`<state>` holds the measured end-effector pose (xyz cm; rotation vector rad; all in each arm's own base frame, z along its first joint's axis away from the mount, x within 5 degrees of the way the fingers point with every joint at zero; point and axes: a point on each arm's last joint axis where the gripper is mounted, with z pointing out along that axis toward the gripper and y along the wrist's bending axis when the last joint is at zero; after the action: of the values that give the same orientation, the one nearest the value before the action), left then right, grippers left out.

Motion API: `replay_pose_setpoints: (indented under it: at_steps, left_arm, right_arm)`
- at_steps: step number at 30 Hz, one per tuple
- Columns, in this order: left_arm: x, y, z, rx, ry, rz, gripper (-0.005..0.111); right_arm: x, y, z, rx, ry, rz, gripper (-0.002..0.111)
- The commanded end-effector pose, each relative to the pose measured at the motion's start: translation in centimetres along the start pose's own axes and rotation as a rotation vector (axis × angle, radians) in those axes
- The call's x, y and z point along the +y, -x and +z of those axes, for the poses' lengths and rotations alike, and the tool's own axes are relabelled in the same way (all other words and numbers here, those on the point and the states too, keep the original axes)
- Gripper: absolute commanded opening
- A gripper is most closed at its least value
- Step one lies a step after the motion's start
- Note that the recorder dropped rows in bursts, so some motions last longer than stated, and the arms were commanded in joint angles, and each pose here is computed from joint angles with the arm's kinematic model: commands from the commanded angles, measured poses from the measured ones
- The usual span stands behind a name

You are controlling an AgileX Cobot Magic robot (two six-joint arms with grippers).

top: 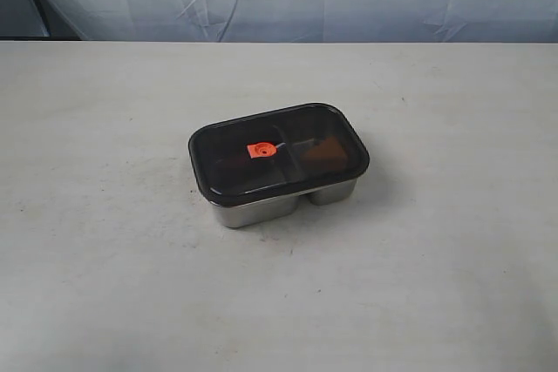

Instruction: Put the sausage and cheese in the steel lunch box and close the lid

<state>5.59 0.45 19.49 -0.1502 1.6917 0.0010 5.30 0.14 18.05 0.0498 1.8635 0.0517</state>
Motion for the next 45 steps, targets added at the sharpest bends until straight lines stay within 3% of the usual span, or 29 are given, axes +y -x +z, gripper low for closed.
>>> replay_pose_setpoints:
  at_steps: [1, 13, 45]
  left_arm:
    - [0.09, 0.09, -0.02, -0.023, 0.010, 0.038, 0.000]
    - [-0.47, 0.02, -0.04, -0.015, -0.089, 0.052, 0.000]
    - [-0.46, 0.02, -0.04, -0.015, -0.088, 0.056, 0.000]
  right_arm:
    - [0.01, -0.02, 0.01, -0.015, 0.004, 0.000, -0.001]
    - [0.01, 0.00, 0.01, -0.016, 0.004, 0.000, -0.001]
    - [0.01, 0.00, 0.01, -0.016, 0.004, 0.000, -0.001]
